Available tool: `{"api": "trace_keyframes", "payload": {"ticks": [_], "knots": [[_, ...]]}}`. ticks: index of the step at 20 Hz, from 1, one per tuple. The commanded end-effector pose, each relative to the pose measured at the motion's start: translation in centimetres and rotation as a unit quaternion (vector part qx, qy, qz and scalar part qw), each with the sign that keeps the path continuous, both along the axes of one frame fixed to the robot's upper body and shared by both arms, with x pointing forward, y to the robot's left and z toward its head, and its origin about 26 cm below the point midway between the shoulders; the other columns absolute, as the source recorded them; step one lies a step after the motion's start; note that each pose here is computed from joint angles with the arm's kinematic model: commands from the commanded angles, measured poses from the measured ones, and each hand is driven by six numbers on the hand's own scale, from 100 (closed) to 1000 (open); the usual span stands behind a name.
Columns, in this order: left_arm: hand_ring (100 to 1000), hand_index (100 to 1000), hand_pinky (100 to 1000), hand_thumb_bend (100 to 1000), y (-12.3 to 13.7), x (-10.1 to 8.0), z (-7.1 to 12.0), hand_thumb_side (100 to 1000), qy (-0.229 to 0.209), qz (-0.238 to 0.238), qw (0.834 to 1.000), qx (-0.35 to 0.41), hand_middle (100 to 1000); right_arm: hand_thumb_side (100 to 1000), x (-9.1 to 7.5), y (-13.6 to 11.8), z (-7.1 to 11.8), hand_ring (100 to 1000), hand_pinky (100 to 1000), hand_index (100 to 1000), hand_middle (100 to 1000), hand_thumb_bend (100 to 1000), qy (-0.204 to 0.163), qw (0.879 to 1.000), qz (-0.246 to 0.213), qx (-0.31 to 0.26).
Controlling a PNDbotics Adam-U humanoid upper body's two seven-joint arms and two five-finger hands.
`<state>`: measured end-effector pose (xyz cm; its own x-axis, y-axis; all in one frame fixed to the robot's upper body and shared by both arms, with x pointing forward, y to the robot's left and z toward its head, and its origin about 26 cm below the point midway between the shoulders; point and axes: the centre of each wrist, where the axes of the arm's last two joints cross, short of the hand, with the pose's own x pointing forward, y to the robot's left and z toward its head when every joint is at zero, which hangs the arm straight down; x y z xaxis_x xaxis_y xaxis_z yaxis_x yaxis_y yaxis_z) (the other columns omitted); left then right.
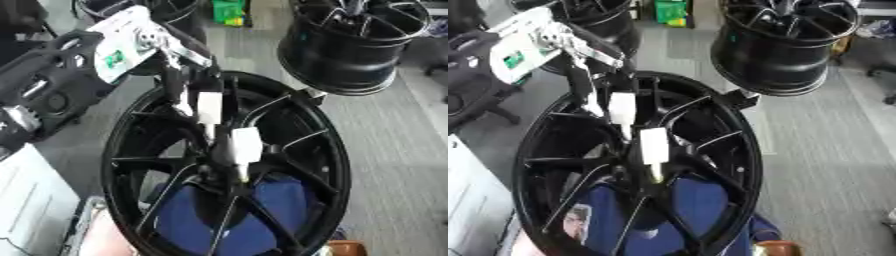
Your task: Pull the pin out of the wheel hub.
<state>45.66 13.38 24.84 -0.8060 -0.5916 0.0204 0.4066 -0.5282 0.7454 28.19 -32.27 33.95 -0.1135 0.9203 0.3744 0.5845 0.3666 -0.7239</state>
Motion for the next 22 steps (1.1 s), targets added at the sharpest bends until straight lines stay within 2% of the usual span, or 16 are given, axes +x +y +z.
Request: {"api": "trace_keyframes", "payload": {"ticks": [1,4,6,8,10,11,12,13,15,16,18,22], "knots": [[737,781,718,423,-0.2,-0.1,1.2,215,-0.011,-0.009,1.0,0.001,690,100,-0.4,0.0,0.9,752,885,852,732,100,-0.016,1.0,-0.001,-0.008],[665,683,683,303,-0.3,-0.1,1.0,119,-0.008,-0.006,1.0,-0.001,592,100,-0.4,0.0,0.9,752,885,852,732,100,-0.017,1.0,-0.001,-0.008],[617,606,655,204,-0.3,-0.1,1.2,100,-0.002,-0.002,1.0,-0.012,531,100,-0.3,0.0,0.9,753,885,852,732,100,-0.015,1.0,-0.001,-0.008],[580,540,627,149,-0.4,-0.3,1.5,100,0.005,0.001,1.0,-0.028,487,100,-0.3,0.0,0.9,753,885,852,732,100,-0.014,1.0,-0.002,-0.008],[567,516,616,144,-0.5,-0.6,2.3,100,0.01,0.003,0.999,-0.047,473,100,-0.3,0.0,0.8,752,885,852,732,100,-0.014,1.0,-0.003,-0.008],[573,534,620,170,-0.6,-0.8,2.6,100,0.011,0.004,0.999,-0.053,486,100,-0.3,0.0,0.8,752,885,852,731,100,-0.014,1.0,-0.003,-0.007],[640,692,657,297,-0.7,-1.0,2.6,141,0.011,0.005,0.999,-0.053,607,100,-0.3,0.0,0.9,752,885,852,731,100,-0.015,1.0,-0.002,-0.008],[704,786,683,361,-0.9,-1.2,2.7,143,0.006,0.003,0.999,-0.047,678,100,-0.3,0.0,0.9,752,885,852,731,100,-0.015,1.0,-0.002,-0.008],[798,867,766,452,-1.0,-1.4,2.8,195,-0.008,-0.001,0.999,-0.031,763,100,-0.3,0.0,0.9,752,884,852,731,100,-0.014,1.0,-0.002,-0.008],[830,888,802,504,-1.0,-1.4,2.9,199,-0.016,-0.004,1.0,-0.024,792,100,-0.3,0.0,0.9,752,884,852,731,100,-0.014,1.0,-0.002,-0.008],[842,892,809,565,-1.1,-1.4,3.1,185,-0.033,-0.017,0.999,-0.014,815,100,-0.3,0.0,0.9,751,884,851,730,100,-0.014,1.0,-0.001,-0.008],[832,884,800,531,-1.0,-1.0,2.9,177,-0.044,-0.033,0.999,-0.002,804,100,-0.3,0.1,1.0,753,885,852,733,100,-0.015,1.0,0.003,-0.008]]}}
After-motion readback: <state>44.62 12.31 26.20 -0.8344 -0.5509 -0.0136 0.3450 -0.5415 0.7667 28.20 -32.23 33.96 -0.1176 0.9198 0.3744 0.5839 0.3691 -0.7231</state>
